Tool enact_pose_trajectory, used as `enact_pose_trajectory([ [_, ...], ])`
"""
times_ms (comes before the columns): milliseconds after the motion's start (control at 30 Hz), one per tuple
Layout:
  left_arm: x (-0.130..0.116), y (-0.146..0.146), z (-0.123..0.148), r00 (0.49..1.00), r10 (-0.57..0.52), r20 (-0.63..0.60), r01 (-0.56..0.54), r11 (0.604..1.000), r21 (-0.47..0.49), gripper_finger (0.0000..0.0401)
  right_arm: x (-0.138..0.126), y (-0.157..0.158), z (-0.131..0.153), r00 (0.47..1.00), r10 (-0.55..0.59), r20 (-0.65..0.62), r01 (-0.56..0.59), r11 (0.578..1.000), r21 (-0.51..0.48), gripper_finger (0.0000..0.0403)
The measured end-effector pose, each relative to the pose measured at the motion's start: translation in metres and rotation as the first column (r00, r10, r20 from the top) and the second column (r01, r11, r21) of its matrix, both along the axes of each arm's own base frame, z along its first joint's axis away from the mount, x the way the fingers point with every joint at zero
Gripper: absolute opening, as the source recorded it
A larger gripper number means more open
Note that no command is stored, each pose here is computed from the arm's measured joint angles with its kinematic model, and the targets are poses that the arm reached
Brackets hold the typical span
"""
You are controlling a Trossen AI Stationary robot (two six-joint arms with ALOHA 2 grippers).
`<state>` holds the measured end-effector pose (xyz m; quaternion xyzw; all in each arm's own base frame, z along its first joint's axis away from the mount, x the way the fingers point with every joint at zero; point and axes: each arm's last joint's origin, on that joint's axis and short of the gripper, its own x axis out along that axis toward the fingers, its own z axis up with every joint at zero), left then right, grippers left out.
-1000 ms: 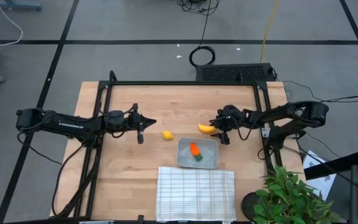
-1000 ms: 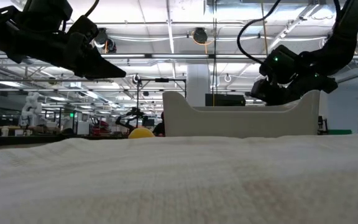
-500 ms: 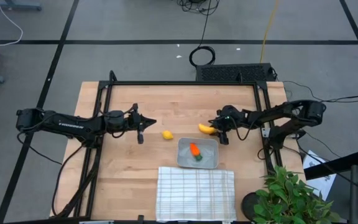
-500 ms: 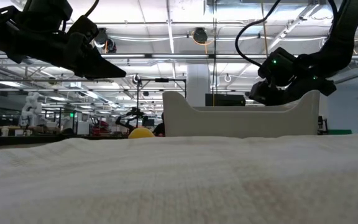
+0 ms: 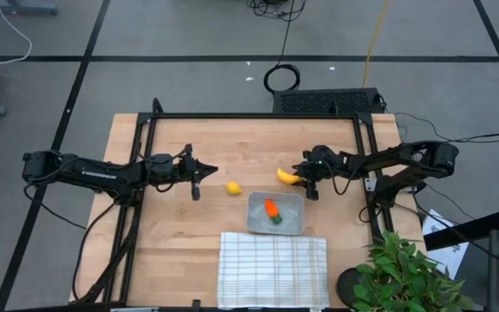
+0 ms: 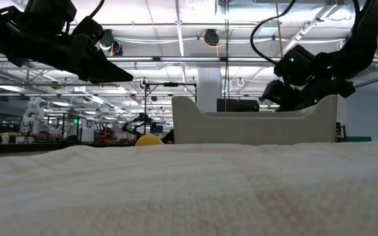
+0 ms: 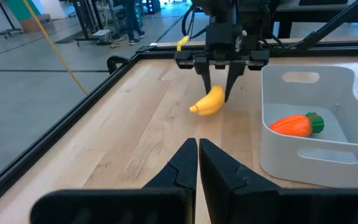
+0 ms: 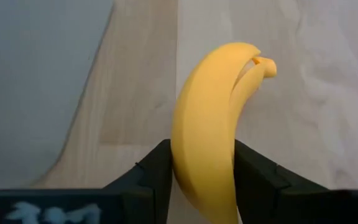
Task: Pick and placing Produce into tupperware
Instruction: Put the banana into the gray bin
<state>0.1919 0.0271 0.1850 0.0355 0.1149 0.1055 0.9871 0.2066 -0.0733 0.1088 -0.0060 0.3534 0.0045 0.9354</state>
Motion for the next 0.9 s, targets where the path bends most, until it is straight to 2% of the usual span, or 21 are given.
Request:
enact_pose_trajectory([
  [233, 0.000, 0.000, 0.000, 1.000, 0.001, 0.001, -0.001, 1.000, -0.002, 0.0021, -0.002, 0.001, 0.019, 0.996, -0.012, 0.085, 0.013, 1.000, -0.016, 0.0117],
  [700, 0.000, 0.000, 0.000, 1.000, 0.000, 0.002, 0.000, 1.000, -0.001, 0.0021, -0.011, 0.005, 0.045, 0.985, -0.025, 0.173, 0.029, 0.999, -0.023, 0.0119],
  [900, 0.000, 0.000, 0.000, 1.000, -0.007, -0.005, 0.007, 0.999, 0.032, 0.0021, -0.012, 0.005, 0.053, 0.978, -0.038, 0.204, 0.042, 0.999, -0.011, 0.0121],
])
